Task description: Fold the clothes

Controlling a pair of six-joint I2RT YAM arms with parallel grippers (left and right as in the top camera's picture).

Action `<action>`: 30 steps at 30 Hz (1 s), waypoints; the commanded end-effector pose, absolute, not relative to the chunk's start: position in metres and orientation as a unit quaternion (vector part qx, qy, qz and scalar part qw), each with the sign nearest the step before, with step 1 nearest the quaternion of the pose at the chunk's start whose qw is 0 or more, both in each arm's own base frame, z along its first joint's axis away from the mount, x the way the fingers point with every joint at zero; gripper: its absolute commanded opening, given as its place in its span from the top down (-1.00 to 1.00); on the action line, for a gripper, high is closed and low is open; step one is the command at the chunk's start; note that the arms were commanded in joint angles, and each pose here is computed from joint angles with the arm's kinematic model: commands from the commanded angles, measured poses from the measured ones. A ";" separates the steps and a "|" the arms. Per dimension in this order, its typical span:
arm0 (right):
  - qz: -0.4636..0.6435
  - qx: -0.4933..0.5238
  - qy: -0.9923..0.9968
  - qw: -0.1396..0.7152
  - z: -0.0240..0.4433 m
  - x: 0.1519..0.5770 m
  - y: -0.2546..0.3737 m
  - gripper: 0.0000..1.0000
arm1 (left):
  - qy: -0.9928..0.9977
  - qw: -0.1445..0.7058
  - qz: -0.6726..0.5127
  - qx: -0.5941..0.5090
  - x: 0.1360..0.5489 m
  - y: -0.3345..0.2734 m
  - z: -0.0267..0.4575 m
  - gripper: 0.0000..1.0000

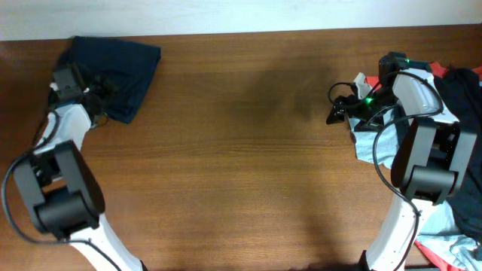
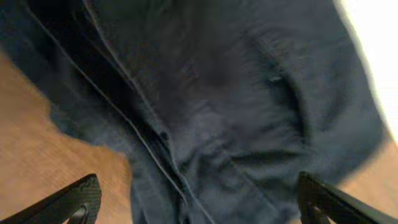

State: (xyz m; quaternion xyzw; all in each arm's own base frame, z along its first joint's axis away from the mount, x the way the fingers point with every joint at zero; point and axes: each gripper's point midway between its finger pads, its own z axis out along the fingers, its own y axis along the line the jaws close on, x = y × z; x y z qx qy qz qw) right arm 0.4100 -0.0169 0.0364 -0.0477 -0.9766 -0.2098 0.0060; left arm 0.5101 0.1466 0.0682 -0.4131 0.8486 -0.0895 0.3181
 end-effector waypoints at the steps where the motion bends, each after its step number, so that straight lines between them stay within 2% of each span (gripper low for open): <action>1: -0.202 -0.042 -0.978 -0.013 0.050 0.414 -0.019 -0.97 | 0.841 0.353 -0.097 -0.399 0.500 0.144 0.129 -0.98; 6: -0.202 -0.042 -0.978 -0.013 0.050 0.414 -0.019 -0.97 | 0.858 0.323 -0.143 -0.373 0.475 0.115 0.157 -0.97; 7: -0.202 -0.042 -0.978 -0.013 0.050 0.414 -0.019 -0.98 | 0.868 0.326 -0.151 -0.344 0.475 0.109 0.162 -0.68; 8: -0.202 -0.042 -0.978 -0.013 0.050 0.414 -0.019 -0.97 | 0.876 0.331 -0.157 -0.314 0.476 0.103 0.165 -0.13; 9: -0.202 -0.042 -0.978 -0.013 0.050 0.414 -0.019 -0.97 | 0.883 0.335 -0.157 -0.288 0.477 0.099 0.167 0.57; 10: -0.202 -0.042 -0.978 -0.013 0.050 0.414 -0.019 -0.97 | 0.889 0.338 -0.152 -0.269 0.477 0.096 0.166 0.99; 14: -0.202 -0.042 -0.978 -0.013 0.050 0.414 -0.019 -0.97 | 0.904 0.332 -0.104 -0.248 0.480 0.102 0.150 0.99; 23: -0.202 -0.042 -0.978 -0.013 0.050 0.414 -0.019 -0.97 | 0.933 0.350 -0.076 -0.042 0.517 0.035 0.116 1.00; 30: -0.202 -0.042 -0.978 -0.013 0.050 0.414 -0.019 -0.97 | 0.923 0.384 0.005 -0.018 0.541 0.009 0.113 0.99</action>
